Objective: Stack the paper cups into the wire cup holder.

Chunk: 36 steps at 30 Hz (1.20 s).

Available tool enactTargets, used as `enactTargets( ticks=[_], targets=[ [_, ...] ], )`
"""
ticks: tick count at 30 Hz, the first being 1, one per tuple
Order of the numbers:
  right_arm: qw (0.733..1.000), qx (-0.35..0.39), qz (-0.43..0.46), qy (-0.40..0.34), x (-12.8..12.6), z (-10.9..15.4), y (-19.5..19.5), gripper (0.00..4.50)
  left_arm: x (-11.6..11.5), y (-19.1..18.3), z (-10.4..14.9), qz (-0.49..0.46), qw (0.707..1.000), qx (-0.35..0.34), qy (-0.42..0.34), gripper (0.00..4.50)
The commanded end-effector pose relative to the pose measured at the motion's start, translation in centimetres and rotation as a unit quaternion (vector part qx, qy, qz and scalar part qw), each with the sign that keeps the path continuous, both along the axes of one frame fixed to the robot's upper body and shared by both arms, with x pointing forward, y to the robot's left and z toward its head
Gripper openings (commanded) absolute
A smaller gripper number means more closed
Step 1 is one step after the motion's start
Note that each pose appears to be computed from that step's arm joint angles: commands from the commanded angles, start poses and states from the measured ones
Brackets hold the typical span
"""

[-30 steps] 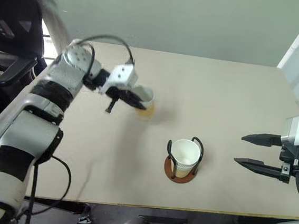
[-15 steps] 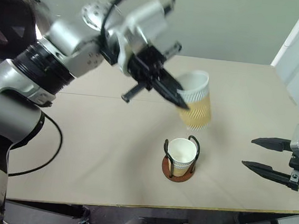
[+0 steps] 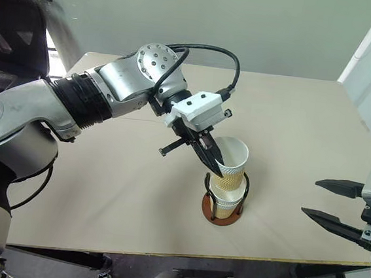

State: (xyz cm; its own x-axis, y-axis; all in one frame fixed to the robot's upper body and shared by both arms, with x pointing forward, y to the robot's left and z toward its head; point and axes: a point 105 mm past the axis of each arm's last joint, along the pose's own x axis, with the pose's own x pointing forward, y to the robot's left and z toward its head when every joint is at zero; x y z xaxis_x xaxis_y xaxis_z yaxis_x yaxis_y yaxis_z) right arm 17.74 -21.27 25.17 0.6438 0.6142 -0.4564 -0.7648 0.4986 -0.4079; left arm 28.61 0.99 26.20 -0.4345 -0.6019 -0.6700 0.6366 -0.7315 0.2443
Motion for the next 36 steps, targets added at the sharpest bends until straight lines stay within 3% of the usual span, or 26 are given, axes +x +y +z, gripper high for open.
enactTargets(
  ticks=[1,21,31,36],
  targets=[
    [1.0,-0.003,-0.005,-0.021,-0.1,0.7,0.1,2.68,0.0,-0.1,0.3,-0.018,1.0,0.003,-0.012,0.02],
    [1.0,0.005,0.004,-0.02,-0.5,1.0,0.6,2.68,0.1,-0.6,-0.8,-0.009,1.0,0.012,0.021,0.02],
    [1.0,0.009,0.011,-0.021,-0.3,1.0,0.7,2.68,0.5,-0.6,-0.7,-0.011,1.0,0.002,0.002,3.43],
    [1.0,0.01,0.018,-0.019,0.0,0.9,0.8,2.68,1.1,-0.9,0.3,0.002,1.0,-0.027,-0.004,3.43]
  ],
)
